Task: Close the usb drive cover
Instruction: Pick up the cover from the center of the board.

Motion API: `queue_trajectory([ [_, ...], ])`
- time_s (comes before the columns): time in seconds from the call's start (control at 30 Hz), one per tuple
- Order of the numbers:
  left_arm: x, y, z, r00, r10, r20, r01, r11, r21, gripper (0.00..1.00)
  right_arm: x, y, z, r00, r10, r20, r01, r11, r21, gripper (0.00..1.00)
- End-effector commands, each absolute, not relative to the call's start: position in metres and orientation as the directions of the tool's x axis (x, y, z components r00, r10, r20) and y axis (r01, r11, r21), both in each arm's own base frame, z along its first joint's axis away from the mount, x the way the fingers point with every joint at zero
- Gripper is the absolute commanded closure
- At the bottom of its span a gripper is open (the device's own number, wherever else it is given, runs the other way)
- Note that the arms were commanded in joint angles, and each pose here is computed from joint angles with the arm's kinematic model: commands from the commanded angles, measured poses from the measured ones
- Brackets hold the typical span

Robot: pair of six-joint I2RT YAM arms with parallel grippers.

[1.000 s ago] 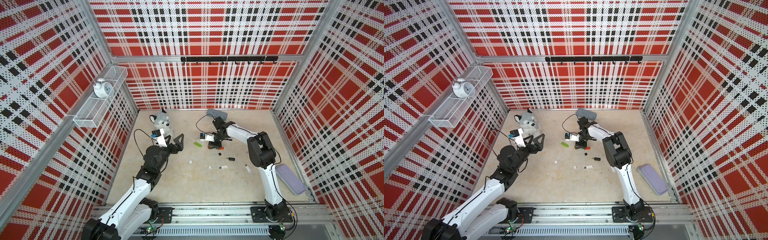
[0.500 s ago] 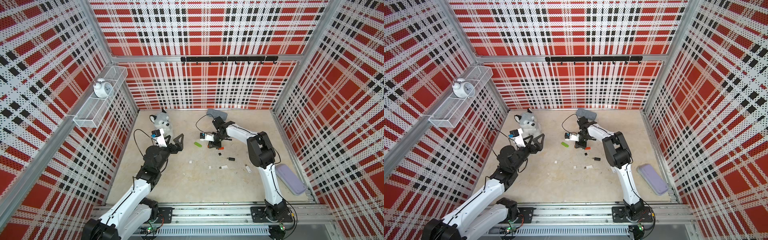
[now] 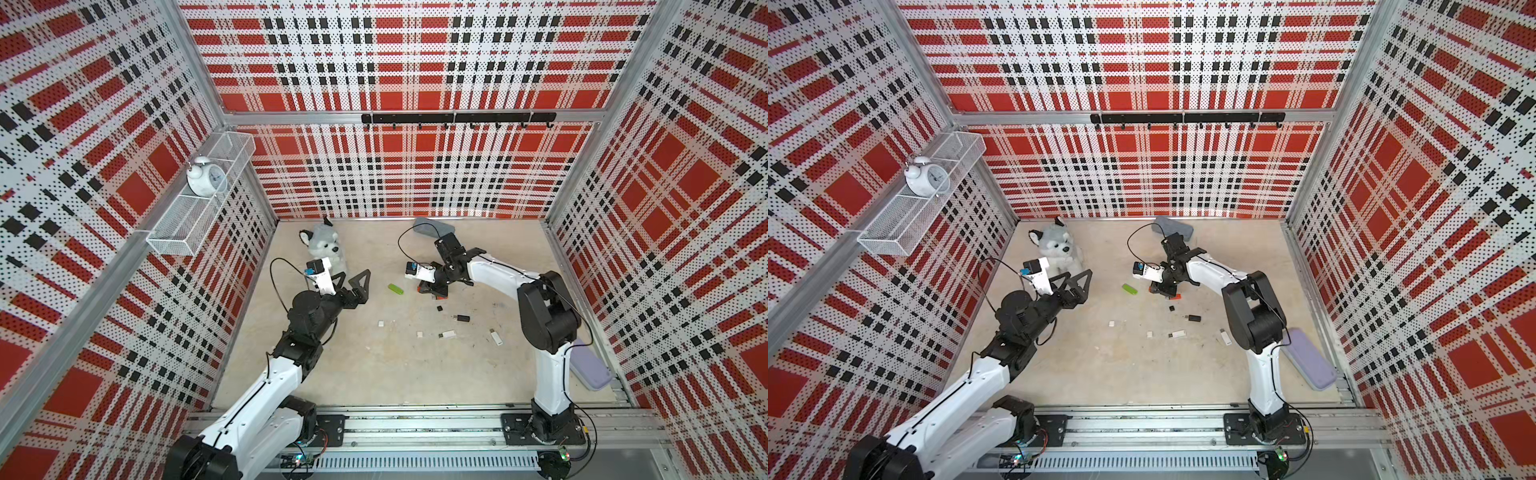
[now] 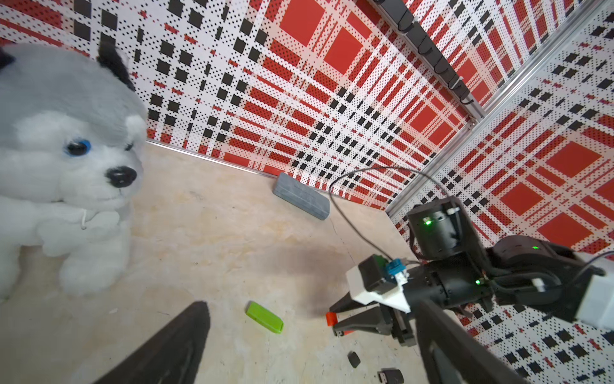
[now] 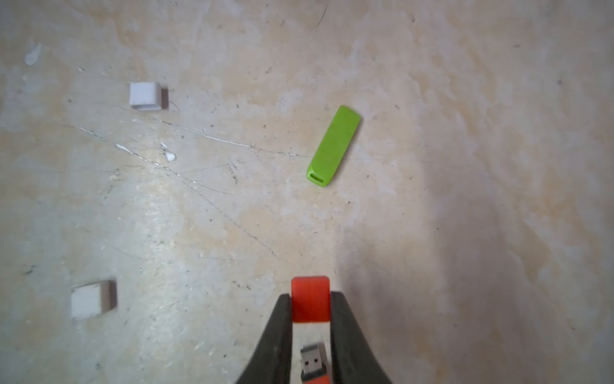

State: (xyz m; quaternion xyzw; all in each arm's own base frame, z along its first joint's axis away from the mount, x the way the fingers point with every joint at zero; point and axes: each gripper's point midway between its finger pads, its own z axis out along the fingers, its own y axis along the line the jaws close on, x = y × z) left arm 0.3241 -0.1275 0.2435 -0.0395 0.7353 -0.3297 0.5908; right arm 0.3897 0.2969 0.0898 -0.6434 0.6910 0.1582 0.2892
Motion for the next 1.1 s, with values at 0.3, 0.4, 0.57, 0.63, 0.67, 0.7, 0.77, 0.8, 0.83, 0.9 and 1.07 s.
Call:
queue_trajectory([
  [0.3,0.327,-0.209,0.218,-0.578,-0.338,-0.743,0.479,0.597,-0.644,0.18,0.365,0.300,0.176,0.169,-0.631,-0.757,-0.900,0.213,-0.379,0.78],
  [0.4,0.326,-0.238,0.218,-0.641,-0.277,-0.716,0.524,0.524,-0.672,0.21,0.356,0.303,0.185,0.199,-0.617,-0.762,-0.891,0.209,-0.402,0.78],
  [0.57,0.327,-0.275,0.215,-0.721,-0.209,-0.660,0.540,0.428,-0.725,0.36,0.344,0.307,0.196,0.235,-0.586,-0.776,-0.882,0.207,-0.424,0.77],
  [0.63,0.330,-0.280,0.211,-0.739,-0.207,-0.641,0.524,0.420,-0.741,0.43,0.341,0.307,0.197,0.241,-0.581,-0.778,-0.881,0.206,-0.426,0.77],
  [0.67,0.332,-0.280,0.210,-0.743,-0.211,-0.635,0.519,0.419,-0.746,0.43,0.341,0.307,0.198,0.242,-0.580,-0.778,-0.880,0.207,-0.428,0.77],
  [0.7,0.332,-0.281,0.209,-0.746,-0.213,-0.631,0.515,0.417,-0.749,0.44,0.341,0.307,0.198,0.242,-0.581,-0.777,-0.879,0.207,-0.429,0.77],
  [0.77,0.333,-0.281,0.207,-0.751,-0.217,-0.623,0.506,0.418,-0.755,0.44,0.340,0.307,0.199,0.246,-0.580,-0.777,-0.878,0.207,-0.433,0.77],
  [0.8,0.335,-0.281,0.205,-0.756,-0.219,-0.616,0.498,0.418,-0.760,0.46,0.340,0.306,0.199,0.247,-0.580,-0.777,-0.877,0.208,-0.434,0.78],
  [0.83,0.335,-0.283,0.203,-0.762,-0.217,-0.610,0.493,0.415,-0.764,0.48,0.341,0.307,0.200,0.248,-0.576,-0.779,-0.875,0.211,-0.435,0.78],
  [0.9,0.336,-0.285,0.200,-0.769,-0.211,-0.603,0.490,0.412,-0.768,0.50,0.339,0.308,0.201,0.254,-0.570,-0.782,-0.876,0.207,-0.435,0.78],
  [1.07,0.338,-0.288,0.204,-0.765,-0.209,-0.609,0.502,0.398,-0.768,0.55,0.340,0.309,0.203,0.257,-0.567,-0.782,-0.876,0.204,-0.437,0.78],
])
